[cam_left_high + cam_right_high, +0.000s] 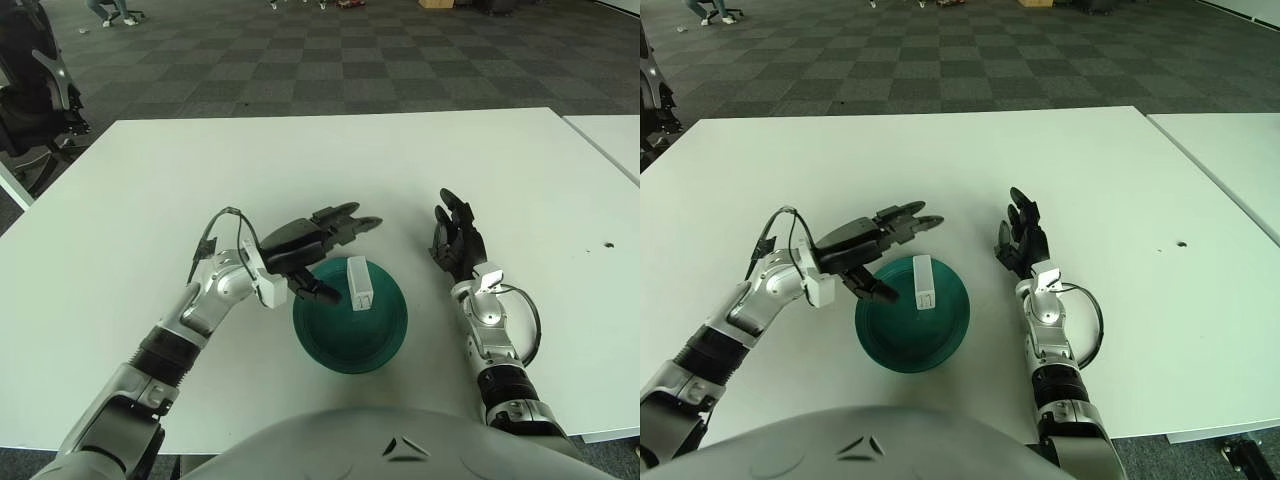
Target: Put the charger into the plate.
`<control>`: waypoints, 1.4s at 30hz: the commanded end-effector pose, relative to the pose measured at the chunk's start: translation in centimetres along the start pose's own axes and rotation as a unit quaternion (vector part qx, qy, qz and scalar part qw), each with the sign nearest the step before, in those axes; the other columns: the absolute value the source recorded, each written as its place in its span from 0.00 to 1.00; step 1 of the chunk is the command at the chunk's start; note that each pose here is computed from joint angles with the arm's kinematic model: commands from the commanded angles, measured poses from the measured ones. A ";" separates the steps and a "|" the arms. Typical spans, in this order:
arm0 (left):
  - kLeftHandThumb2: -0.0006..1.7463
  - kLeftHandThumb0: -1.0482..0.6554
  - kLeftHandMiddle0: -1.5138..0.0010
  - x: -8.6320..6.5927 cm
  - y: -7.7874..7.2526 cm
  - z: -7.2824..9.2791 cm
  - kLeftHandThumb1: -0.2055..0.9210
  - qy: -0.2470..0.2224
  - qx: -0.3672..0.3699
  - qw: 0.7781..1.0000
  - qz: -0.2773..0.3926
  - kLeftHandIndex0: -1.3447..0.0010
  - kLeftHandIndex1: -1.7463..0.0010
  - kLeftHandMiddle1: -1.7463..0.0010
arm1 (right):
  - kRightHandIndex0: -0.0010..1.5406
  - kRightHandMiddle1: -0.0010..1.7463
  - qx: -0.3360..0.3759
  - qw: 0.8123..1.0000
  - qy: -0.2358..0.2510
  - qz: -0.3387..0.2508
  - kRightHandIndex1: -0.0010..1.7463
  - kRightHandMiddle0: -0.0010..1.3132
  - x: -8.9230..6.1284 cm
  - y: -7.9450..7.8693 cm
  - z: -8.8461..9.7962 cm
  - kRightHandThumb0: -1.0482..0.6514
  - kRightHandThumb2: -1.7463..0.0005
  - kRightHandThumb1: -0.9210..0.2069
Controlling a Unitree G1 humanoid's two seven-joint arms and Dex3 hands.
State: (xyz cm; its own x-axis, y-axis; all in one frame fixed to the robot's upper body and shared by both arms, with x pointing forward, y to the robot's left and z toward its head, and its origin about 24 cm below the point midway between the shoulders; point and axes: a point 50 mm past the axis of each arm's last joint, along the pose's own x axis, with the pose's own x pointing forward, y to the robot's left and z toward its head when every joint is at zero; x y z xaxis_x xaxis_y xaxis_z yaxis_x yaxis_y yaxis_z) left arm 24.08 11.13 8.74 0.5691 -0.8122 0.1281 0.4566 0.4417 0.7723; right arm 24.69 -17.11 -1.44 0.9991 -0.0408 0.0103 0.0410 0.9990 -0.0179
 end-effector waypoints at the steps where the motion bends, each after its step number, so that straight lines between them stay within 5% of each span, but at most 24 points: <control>1: 0.42 0.00 1.00 -3.2 1.1 -2.4 1.00 0.064 -0.153 0.967 0.192 1.00 1.00 1.00 | 0.12 0.26 0.007 0.953 0.302 -0.016 0.00 0.00 -12.1 -0.2 -10.6 0.18 0.52 0.00; 7: 0.48 0.00 1.00 -5.7 -1.2 0.4 1.00 0.053 -0.282 0.891 0.351 1.00 1.00 1.00 | 0.12 0.27 0.001 0.955 0.296 -0.016 0.00 0.00 -12.2 -0.2 -10.5 0.17 0.53 0.00; 15: 0.53 0.00 1.00 -6.8 -1.4 1.3 1.00 0.090 -0.277 0.873 0.391 0.99 1.00 1.00 | 0.11 0.25 -0.021 0.958 0.286 -0.009 0.00 0.00 -12.0 -0.2 -10.2 0.17 0.53 0.00; 26: 0.56 0.05 0.99 -9.6 -2.5 0.0 1.00 0.216 -0.226 0.849 0.425 0.96 0.97 1.00 | 0.12 0.27 -0.033 0.962 0.271 -0.010 0.00 0.00 -11.6 -0.3 -10.0 0.17 0.52 0.00; 29: 0.57 0.07 0.97 -10.3 -3.0 -1.0 1.00 0.246 -0.224 0.836 0.436 0.99 0.86 0.99 | 0.12 0.29 -0.037 0.965 0.258 -0.011 0.00 0.00 -11.5 -0.3 -9.7 0.16 0.52 0.00; 33: 0.58 0.09 0.91 -11.5 -5.4 -3.6 1.00 0.307 -0.258 0.793 0.460 1.00 0.74 0.98 | 0.11 0.30 -0.032 0.985 0.170 0.005 0.00 0.00 -11.9 0.1 -7.0 0.15 0.52 0.00; 42: 0.58 0.08 0.86 -12.1 -8.5 -3.1 1.00 0.313 -0.283 0.781 0.460 1.00 0.62 0.97 | 0.11 0.35 0.003 0.996 0.084 -0.003 0.01 0.00 -11.1 0.4 -4.5 0.15 0.55 0.00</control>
State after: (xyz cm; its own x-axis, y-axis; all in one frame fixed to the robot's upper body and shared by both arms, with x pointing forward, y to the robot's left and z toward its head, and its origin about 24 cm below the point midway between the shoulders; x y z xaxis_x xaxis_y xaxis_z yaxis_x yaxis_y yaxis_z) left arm 16.98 18.50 0.93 0.9877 0.1491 0.0467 -0.1539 0.9798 0.1273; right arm 23.00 -16.75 0.30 0.9886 -0.0215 0.1491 0.0270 0.9990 -0.0351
